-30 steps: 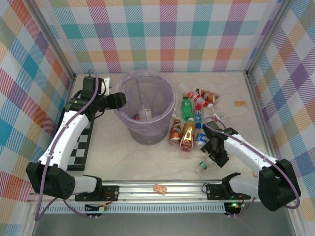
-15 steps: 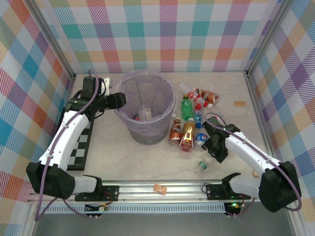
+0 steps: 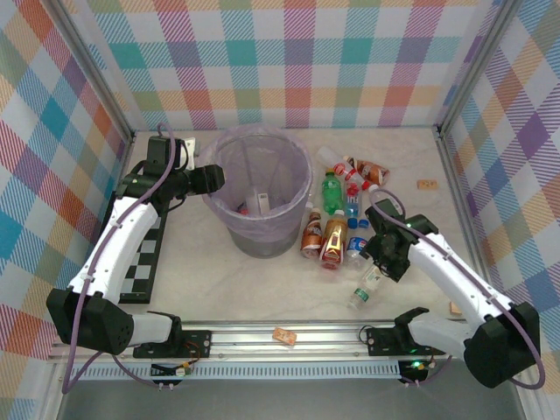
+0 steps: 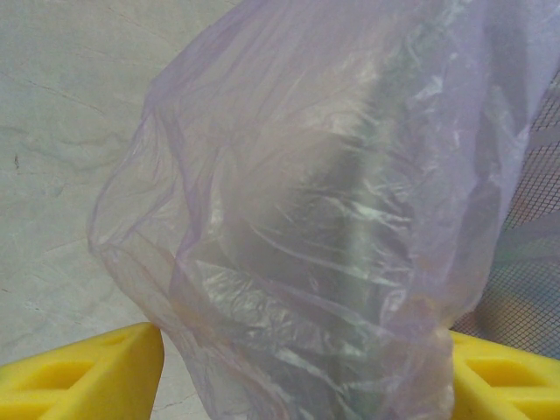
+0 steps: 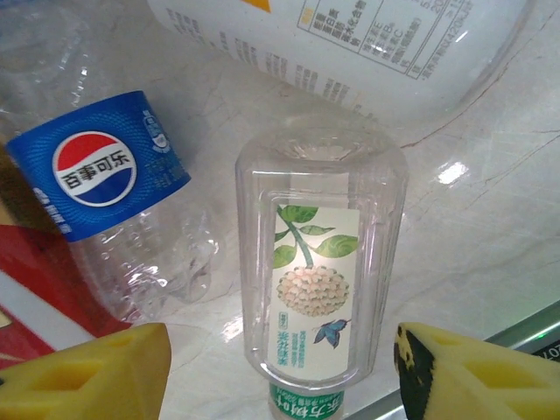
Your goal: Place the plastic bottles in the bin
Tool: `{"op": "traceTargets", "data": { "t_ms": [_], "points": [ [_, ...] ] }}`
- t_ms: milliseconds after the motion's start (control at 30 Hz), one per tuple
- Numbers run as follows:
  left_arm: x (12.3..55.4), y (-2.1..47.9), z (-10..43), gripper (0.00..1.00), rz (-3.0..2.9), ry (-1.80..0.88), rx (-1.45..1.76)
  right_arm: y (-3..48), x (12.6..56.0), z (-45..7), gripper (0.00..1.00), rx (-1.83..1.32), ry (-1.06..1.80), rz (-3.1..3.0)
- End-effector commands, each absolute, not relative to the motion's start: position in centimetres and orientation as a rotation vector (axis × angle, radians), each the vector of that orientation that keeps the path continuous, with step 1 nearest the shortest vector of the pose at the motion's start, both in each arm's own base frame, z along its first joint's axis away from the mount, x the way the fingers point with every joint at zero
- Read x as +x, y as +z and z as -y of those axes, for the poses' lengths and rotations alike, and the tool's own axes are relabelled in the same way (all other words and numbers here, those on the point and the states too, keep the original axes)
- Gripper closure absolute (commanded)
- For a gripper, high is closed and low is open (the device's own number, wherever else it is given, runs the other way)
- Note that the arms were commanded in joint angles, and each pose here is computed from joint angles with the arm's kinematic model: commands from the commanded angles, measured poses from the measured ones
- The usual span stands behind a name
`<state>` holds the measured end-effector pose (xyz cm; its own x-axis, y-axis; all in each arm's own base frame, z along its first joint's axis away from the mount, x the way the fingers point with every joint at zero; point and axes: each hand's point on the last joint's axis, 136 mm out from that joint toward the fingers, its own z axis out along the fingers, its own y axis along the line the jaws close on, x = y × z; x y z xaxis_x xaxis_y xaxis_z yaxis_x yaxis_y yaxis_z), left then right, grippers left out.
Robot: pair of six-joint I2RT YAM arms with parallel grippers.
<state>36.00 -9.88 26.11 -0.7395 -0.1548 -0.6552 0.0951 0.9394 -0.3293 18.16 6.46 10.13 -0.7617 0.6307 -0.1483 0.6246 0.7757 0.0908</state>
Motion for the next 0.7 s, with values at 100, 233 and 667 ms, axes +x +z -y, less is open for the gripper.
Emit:
{"op": "traceTargets", "data": {
  "t_ms": [100,233,667],
  "points": [
    [35.7,25.7,9.4,0.3,-2.38,-0.429,-0.042,7.2,17.4,-6.5,0.28,0.981,-0.011,-2.892],
    [35.7,25.7,9.4,0.3,-2.379,-0.429,-0.041,5.6,17.0,-6.3,0.29,0.994,-0.052,-2.915],
    [35.6,25.9,9.3,0.3,-2.376,-0.421,-0.04,6.8,16.9,-5.5,0.48,0.973,-0.093,-2.898]
  ]
}}
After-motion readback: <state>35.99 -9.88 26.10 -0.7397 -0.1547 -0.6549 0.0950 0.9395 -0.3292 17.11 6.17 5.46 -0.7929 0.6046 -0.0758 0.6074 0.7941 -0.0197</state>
